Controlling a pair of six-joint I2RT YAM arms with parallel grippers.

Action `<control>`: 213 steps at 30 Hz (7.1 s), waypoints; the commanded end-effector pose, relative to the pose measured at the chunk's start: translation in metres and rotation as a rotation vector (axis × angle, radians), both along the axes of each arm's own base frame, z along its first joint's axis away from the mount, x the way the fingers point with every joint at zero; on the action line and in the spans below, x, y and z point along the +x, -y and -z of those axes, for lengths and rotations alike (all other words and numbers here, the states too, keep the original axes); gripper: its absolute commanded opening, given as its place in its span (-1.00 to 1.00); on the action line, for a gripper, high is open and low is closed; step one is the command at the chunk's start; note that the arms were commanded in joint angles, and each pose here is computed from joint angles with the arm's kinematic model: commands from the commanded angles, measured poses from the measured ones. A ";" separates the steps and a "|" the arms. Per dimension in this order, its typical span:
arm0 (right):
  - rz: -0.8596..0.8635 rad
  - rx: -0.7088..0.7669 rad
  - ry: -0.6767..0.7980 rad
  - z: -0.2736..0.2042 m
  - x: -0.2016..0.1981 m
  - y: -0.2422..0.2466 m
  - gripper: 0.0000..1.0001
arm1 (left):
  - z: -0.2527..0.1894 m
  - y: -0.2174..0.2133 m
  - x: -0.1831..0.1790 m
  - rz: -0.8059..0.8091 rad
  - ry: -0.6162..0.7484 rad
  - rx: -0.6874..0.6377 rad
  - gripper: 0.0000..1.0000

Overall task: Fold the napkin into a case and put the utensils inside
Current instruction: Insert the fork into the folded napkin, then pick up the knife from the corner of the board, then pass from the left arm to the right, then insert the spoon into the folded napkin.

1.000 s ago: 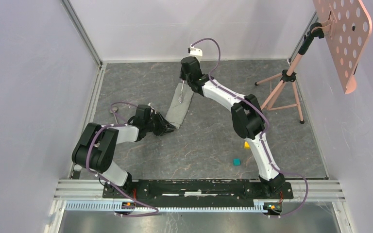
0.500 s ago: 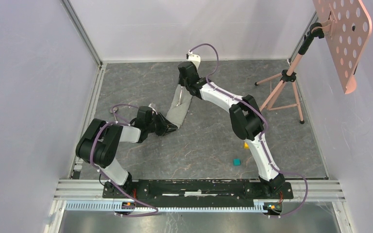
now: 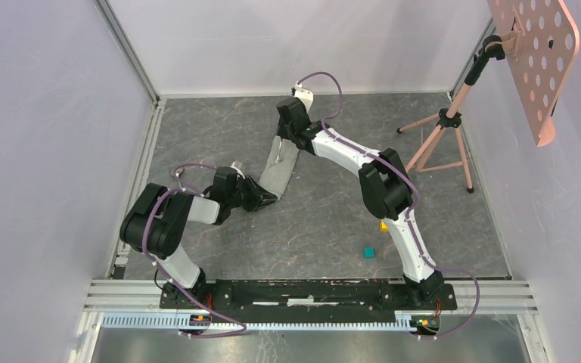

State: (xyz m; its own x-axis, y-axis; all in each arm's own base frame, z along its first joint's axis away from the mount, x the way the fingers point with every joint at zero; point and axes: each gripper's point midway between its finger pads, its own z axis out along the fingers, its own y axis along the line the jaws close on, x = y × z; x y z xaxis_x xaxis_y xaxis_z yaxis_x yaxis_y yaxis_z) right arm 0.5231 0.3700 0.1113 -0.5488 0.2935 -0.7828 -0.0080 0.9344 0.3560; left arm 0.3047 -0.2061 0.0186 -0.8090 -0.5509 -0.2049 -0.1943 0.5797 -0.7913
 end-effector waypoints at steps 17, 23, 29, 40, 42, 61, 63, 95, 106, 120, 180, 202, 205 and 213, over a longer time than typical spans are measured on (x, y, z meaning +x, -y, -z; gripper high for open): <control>-0.025 0.188 -0.106 0.010 -0.030 -0.033 -0.48 | 0.022 -0.005 -0.003 -0.051 -0.031 0.030 -0.46; -0.026 0.195 -0.112 0.024 -0.037 -0.034 -0.43 | 0.022 -0.006 -0.004 -0.051 -0.028 0.030 -0.45; -0.045 0.147 -0.102 0.034 -0.028 -0.037 -0.36 | 0.022 -0.006 -0.004 -0.047 -0.027 0.033 -0.46; -0.082 0.046 -0.095 0.049 -0.027 -0.032 -0.14 | 0.025 -0.006 -0.004 -0.047 -0.033 0.043 -0.45; -0.081 0.044 -0.092 0.050 -0.027 -0.032 -0.11 | 0.023 -0.007 -0.003 -0.048 -0.031 0.044 -0.46; -0.385 -0.125 0.228 -0.103 -0.077 -0.011 0.37 | -0.050 -0.032 -0.040 -0.045 0.074 0.115 0.07; -0.456 -0.150 0.272 -0.110 -0.102 -0.004 0.43 | -0.063 -0.047 -0.048 -0.061 0.091 0.179 0.11; -0.725 -0.012 0.463 -0.107 -0.190 0.057 0.50 | -0.015 -0.310 0.041 -0.269 -0.409 0.877 0.05; -0.714 -0.031 0.384 -0.084 -0.177 0.062 0.52 | -0.009 -0.288 0.046 -0.184 -0.418 0.789 -0.83; -0.933 0.521 0.251 -0.115 -0.220 0.028 0.68 | -0.197 -0.034 0.025 0.345 0.529 0.011 -0.95; -0.033 0.141 0.051 -0.036 0.033 0.035 -0.99 | -0.037 0.010 -0.004 0.042 0.097 0.018 -0.17; -0.033 0.131 0.081 -0.018 0.054 0.018 -0.99 | -0.009 0.013 -0.012 0.051 0.064 -0.016 -0.17; -0.030 0.125 0.088 -0.016 0.058 0.018 -0.99 | -0.007 0.012 -0.013 0.048 0.061 -0.013 -0.18; -0.041 0.121 0.058 -0.010 0.047 0.016 -0.99 | 0.003 0.014 -0.014 0.055 0.043 -0.019 -0.20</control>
State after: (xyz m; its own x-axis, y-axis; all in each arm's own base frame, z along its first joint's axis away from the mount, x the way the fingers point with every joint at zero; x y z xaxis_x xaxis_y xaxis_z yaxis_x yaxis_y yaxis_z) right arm 0.5657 0.3449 0.0897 -0.5699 0.3405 -0.7479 -0.0358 0.8990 0.4365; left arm 0.2925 -0.2199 0.0251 -0.8291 -0.4900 -0.2693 -0.0860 0.5877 -0.8045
